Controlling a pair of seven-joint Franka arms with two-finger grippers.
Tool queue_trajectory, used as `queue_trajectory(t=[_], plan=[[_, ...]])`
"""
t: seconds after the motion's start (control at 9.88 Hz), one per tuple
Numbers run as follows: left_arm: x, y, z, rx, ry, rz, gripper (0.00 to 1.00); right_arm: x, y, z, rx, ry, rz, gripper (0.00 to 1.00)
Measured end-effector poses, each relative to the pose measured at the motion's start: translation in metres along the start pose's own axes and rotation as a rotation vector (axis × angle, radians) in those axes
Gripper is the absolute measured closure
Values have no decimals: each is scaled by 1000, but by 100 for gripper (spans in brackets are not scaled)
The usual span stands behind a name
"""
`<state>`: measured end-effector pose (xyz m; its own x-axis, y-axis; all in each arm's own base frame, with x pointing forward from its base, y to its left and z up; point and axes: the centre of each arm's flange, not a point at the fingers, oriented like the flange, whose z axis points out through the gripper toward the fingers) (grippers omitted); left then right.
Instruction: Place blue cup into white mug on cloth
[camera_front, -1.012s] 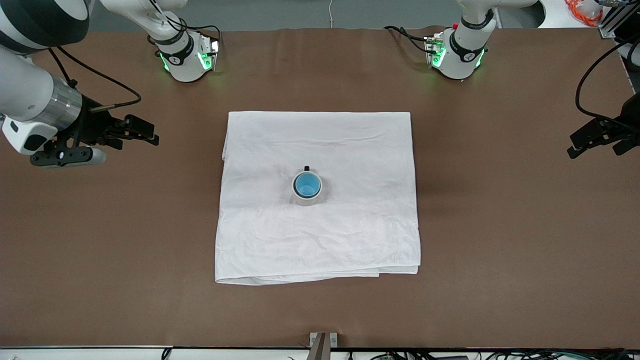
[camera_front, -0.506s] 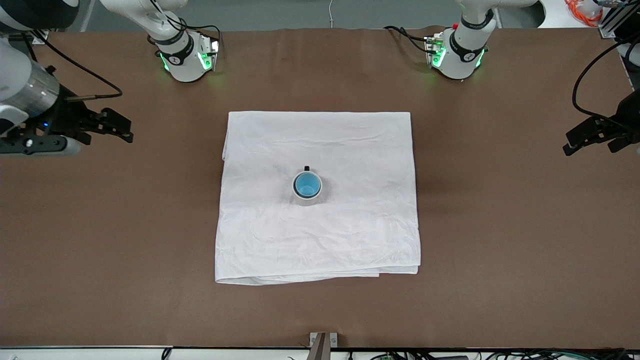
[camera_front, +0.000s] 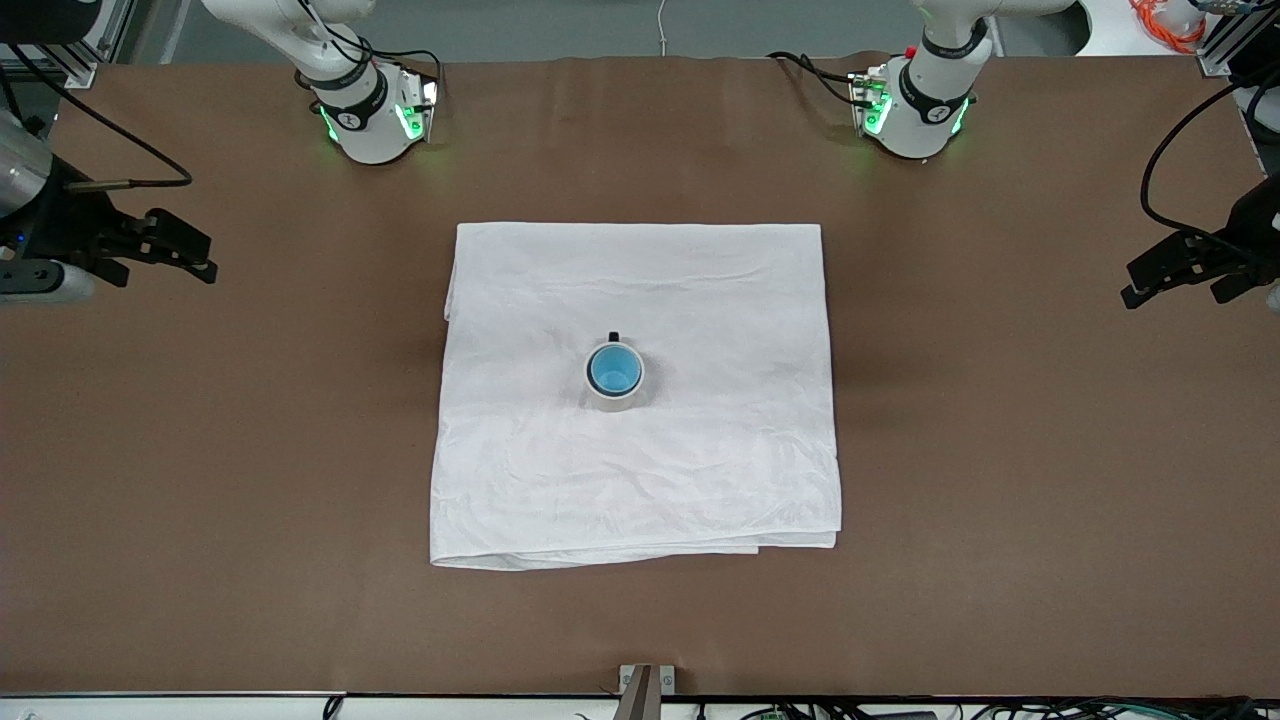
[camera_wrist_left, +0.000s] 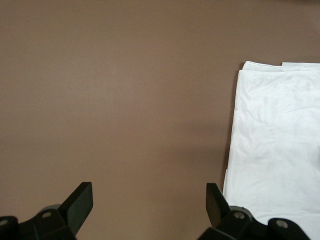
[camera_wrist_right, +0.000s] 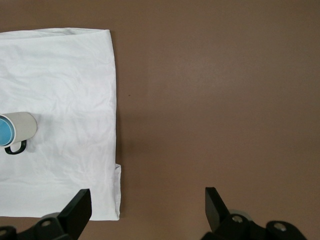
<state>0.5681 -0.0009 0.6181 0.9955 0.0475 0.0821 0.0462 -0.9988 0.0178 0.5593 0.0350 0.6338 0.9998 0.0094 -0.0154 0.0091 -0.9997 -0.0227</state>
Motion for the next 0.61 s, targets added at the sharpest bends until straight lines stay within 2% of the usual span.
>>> queue_trajectory(t=[0.1,0.3,0.61], plan=[[0,0,0,0,-2,0,0,0,1,-1,0,-1,1,0],[-1,-3,1,1,-7,-5,0,-6,9,-4,-3,-38,16,0],[-2,-1,1,1,-15,-2,0,-10,33,-18,-1,-28,50,0]])
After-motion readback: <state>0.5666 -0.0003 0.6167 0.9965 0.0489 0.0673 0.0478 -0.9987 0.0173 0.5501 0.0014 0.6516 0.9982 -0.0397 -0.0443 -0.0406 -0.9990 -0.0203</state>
